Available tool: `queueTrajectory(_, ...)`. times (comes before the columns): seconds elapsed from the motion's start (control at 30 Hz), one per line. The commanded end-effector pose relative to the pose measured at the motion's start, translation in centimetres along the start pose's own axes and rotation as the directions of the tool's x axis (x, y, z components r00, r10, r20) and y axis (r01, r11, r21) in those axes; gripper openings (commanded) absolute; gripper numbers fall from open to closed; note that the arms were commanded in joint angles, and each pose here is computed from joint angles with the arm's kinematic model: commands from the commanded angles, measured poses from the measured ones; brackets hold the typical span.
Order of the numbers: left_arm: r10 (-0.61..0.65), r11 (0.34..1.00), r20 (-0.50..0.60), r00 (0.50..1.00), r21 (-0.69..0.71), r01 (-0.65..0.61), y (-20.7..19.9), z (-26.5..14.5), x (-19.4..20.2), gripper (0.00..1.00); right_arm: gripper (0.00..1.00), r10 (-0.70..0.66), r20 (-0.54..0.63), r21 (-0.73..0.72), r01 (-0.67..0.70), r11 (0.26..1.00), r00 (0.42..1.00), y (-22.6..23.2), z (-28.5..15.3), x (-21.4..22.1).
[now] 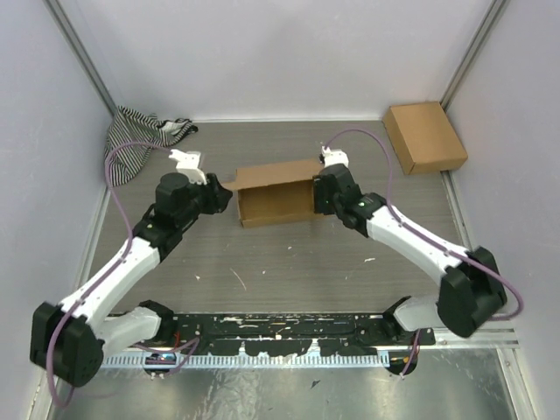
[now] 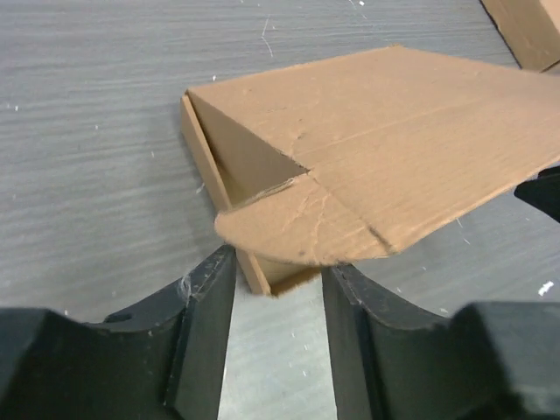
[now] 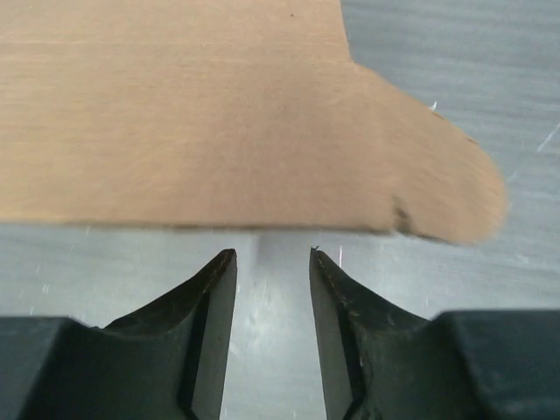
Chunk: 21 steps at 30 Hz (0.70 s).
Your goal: Fold the paper box
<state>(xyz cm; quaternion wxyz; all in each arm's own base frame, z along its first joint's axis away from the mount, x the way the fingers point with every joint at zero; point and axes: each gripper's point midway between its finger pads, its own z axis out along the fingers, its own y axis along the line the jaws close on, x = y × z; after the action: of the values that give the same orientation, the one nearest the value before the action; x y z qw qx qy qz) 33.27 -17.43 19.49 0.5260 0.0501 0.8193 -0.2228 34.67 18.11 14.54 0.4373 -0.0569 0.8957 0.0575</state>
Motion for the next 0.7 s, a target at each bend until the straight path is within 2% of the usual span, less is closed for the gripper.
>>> queueTrajectory(0.0,-0.109,0.994,-0.022,0.994,-0.019,0.109,-0.2,-4.1,0.8,0.52,0.45,0.054,-0.011,-0.141,-0.055,0.989,0.998,1.0,-5.7,0.4)
queueTrajectory(0.1,-0.172,0.985,-0.002,0.985,-0.017,0.172,-0.6,-8.0,0.4,0.53,0.46,0.072,-0.033,-0.224,-0.078,0.971,0.997,1.1,-10.1,1.1)
queueTrajectory(0.2,-0.222,0.975,0.027,0.975,-0.024,0.222,-0.9,-11.7,-0.7,0.57,0.49,0.122,0.019,-0.286,-0.112,0.952,0.992,0.6,-14.9,0.1)
queueTrajectory(0.23,-0.231,0.973,0.033,0.972,-0.009,0.232,-1.2,-12.5,-1.1,0.59,0.55,0.147,0.058,-0.304,-0.123,0.945,0.987,0.4,-16.3,-0.8)
queueTrajectory(0.33,-0.253,0.967,0.024,0.967,0.041,0.251,-2.5,-13.0,-2.0,0.66,0.97,0.226,0.152,-0.353,-0.16,0.922,0.962,0.6,-18.6,-3.6)
queueTrajectory(0.37,-0.254,0.966,0.005,0.967,0.047,0.253,-2.8,-12.6,-2.1,0.67,1.0,0.231,0.16,-0.365,-0.16,0.917,0.96,1.0,-18.6,-4.3)
queueTrajectory(0.43,-0.24,0.969,-0.064,0.969,0.044,0.243,-3.2,-11.1,-1.7,0.69,1.0,0.181,0.132,-0.353,-0.124,0.927,0.975,1.9,-17.1,-5.3)
queueTrajectory(0.53,-0.216,0.976,-0.186,0.958,-0.033,0.214,-2.7,-8.4,-0.7,0.7,0.99,0.109,0.023,-0.263,-0.099,0.96,0.994,2.6,-11.8,-6.0)
queueTrajectory(0.67,-0.206,0.975,-0.289,0.935,-0.14,0.172,-1.0,-4.2,1.0,0.71,0.96,0.12,-0.024,-0.128,-0.122,0.984,0.992,0.5,-5.5,-7.2)
